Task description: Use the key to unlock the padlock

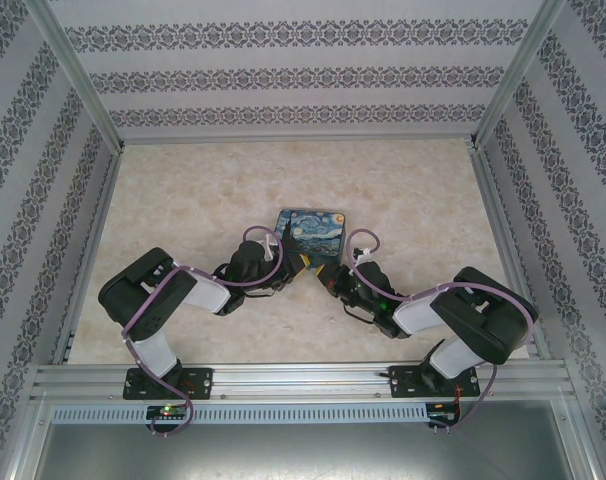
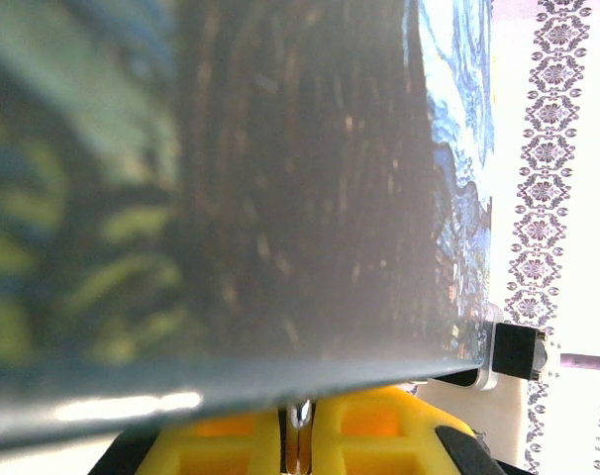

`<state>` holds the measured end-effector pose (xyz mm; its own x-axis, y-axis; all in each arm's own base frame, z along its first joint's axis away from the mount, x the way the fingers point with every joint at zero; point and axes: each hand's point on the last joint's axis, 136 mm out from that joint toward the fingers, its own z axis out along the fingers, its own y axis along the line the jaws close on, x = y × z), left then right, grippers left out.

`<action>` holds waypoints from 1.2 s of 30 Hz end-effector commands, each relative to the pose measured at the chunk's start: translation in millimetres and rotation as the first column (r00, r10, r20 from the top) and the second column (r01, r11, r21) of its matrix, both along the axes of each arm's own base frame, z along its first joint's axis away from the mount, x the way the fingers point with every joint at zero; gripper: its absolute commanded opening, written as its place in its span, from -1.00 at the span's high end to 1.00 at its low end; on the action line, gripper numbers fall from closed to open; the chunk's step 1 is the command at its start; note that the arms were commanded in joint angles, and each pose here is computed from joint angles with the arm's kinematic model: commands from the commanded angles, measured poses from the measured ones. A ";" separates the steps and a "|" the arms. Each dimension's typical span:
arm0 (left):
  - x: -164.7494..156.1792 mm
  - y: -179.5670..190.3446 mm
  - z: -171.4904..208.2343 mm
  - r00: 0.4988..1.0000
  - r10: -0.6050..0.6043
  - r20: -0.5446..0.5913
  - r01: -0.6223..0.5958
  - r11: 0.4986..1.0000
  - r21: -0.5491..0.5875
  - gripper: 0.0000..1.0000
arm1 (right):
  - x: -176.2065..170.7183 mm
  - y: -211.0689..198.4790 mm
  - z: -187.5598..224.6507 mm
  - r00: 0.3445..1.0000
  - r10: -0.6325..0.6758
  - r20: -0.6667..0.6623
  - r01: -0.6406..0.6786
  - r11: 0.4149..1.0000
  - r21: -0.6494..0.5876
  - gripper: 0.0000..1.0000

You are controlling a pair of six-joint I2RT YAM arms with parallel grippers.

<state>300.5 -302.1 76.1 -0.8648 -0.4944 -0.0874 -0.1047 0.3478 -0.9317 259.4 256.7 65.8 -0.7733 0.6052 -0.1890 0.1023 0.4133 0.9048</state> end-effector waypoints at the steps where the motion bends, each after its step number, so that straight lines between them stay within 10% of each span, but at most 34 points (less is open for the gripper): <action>1: 6.8 -5.5 25.6 0.998 -0.015 0.064 0.017 0.999 -0.040 1.00 | 4.7 11.0 20.4 0.999 0.024 0.047 -0.026 0.999 0.045 1.00; 36: 7.1 -6.5 23.4 0.998 -0.017 0.057 0.020 0.999 -0.040 1.00 | 3.5 9.3 27.3 0.998 0.027 0.059 -0.031 0.998 0.057 1.00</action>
<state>301.1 -302.6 76.8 -0.8653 -0.4930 -0.0903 -0.1017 0.3491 -0.9316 259.8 258.3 70.7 -0.7778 0.6005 -0.1857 0.0997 0.4095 0.9068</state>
